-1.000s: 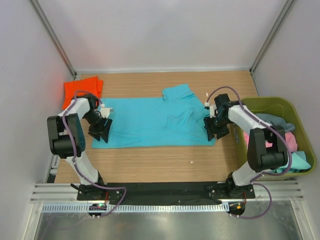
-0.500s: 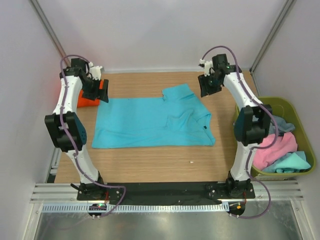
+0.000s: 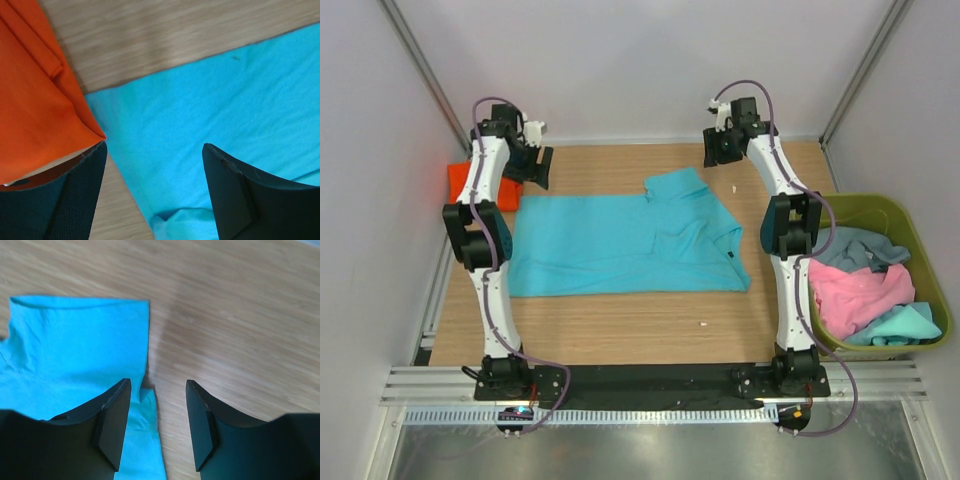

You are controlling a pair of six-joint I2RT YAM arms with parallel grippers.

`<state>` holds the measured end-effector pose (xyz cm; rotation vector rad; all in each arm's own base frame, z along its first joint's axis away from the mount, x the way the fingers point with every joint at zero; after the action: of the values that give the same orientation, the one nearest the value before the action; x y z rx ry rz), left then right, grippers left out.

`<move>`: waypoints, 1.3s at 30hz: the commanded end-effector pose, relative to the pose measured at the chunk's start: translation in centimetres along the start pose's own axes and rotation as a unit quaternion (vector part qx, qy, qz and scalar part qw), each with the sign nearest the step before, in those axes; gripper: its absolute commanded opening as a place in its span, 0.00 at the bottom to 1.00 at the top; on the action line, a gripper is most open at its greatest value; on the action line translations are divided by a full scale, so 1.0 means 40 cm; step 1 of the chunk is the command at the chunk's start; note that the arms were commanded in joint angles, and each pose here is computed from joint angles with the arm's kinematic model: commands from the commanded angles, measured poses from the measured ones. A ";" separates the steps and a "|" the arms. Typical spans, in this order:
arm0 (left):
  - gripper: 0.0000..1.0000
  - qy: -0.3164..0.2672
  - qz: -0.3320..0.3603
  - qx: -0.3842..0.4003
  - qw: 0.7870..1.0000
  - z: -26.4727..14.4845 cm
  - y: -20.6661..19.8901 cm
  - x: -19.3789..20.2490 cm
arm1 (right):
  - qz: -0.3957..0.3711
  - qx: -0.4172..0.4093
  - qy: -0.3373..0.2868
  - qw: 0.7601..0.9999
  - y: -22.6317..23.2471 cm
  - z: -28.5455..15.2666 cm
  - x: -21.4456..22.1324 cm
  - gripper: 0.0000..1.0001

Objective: Fold and stack the t-shirts
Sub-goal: Fold the tshirt

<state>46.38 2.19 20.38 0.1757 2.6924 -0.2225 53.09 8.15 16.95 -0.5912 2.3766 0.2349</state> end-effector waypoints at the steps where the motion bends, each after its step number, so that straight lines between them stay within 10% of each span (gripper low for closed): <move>1: 0.78 -0.010 0.017 -0.022 1.000 0.006 0.023 -0.030 | 0.009 0.001 -0.075 0.997 -0.008 0.001 -0.075 0.54; 31: 0.77 0.018 0.003 -0.030 0.999 0.061 0.030 -0.007 | 0.027 -0.020 -0.057 0.998 0.053 0.222 -0.009 0.52; 39: 0.77 0.022 0.000 -0.045 0.999 0.069 0.037 -0.002 | 0.017 0.011 -0.051 0.998 0.044 0.218 -0.009 0.03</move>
<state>47.96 2.92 15.03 0.1588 2.8051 -0.1350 57.12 12.39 10.17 -0.5228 2.3038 0.3015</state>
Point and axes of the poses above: each gripper's point midway between its finger pads, its own z axis out along the fingers, its own y axis along the line the jaws close on, x = y × z, the point moved 10 cm from there along -z, back along the fingers, and after that the axes turned 8 degrees about -z, right-handed, at the moved point
